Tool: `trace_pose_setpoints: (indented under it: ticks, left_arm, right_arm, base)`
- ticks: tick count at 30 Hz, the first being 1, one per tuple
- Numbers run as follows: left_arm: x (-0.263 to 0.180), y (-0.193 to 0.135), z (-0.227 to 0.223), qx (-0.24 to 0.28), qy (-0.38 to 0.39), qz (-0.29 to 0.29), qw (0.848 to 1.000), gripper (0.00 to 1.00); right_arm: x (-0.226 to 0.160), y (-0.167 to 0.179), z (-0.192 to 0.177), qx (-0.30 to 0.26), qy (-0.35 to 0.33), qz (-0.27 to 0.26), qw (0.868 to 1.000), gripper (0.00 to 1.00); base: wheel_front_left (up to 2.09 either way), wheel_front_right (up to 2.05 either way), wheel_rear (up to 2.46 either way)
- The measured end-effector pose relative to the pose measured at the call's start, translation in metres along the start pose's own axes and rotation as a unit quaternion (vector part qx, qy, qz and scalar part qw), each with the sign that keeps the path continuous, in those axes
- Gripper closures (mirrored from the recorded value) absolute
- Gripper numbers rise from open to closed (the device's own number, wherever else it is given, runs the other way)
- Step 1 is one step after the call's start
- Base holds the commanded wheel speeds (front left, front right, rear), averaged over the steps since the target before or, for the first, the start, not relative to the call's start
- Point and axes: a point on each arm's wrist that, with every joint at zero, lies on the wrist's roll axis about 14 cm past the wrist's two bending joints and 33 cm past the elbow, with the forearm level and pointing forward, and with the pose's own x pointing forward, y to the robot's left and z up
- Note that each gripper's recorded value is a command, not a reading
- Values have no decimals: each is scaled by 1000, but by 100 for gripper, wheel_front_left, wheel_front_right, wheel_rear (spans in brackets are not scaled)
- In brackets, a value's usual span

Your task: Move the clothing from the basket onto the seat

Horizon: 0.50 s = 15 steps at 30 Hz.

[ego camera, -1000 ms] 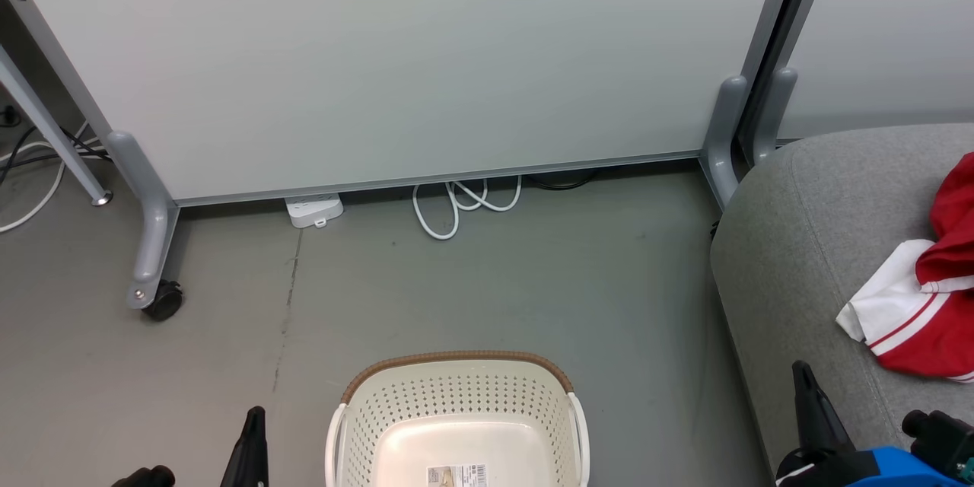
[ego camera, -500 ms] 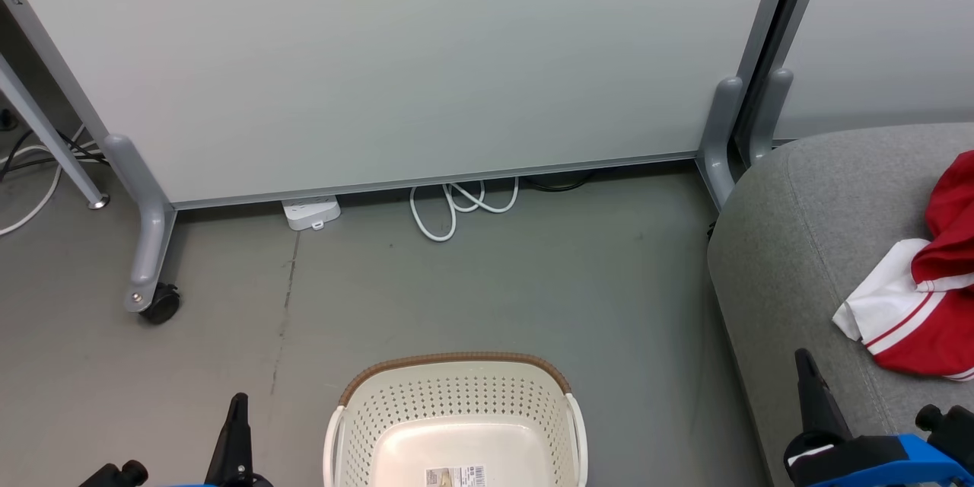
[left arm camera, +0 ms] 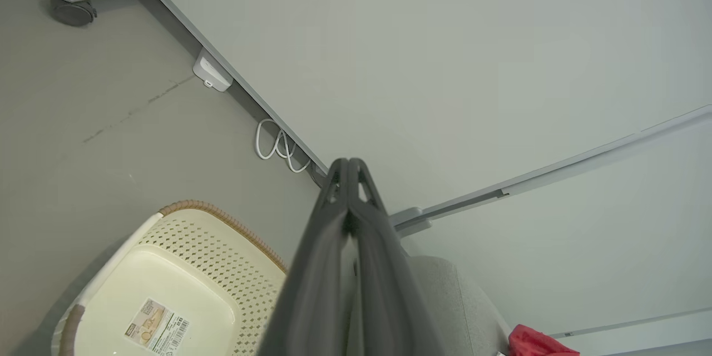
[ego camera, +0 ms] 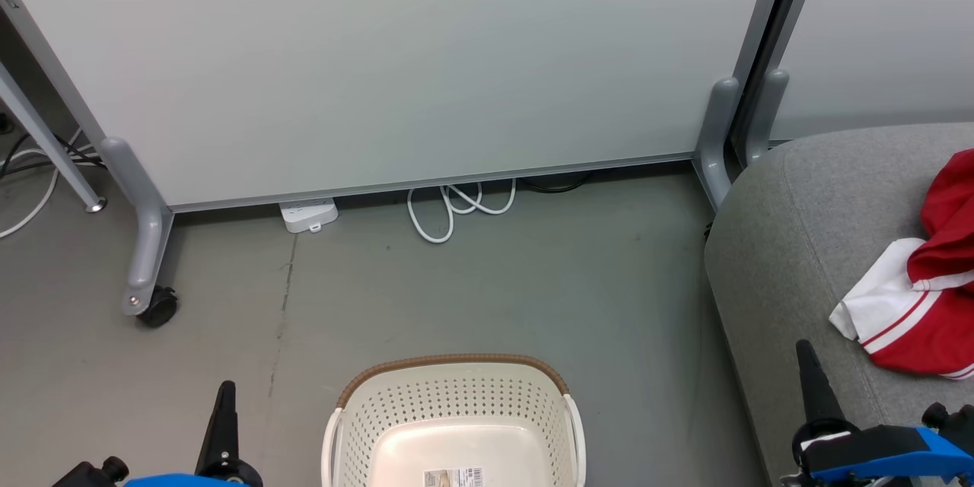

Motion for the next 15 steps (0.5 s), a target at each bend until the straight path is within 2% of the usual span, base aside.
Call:
trace_pose_setpoints:
  ticks: [15]
  left_arm:
    - [5,-9,8,-78,-4,-13,997,100]
  right_arm:
    - [4,5,6,90,-8,10,996,100]
  base:
    - [0,0,0]
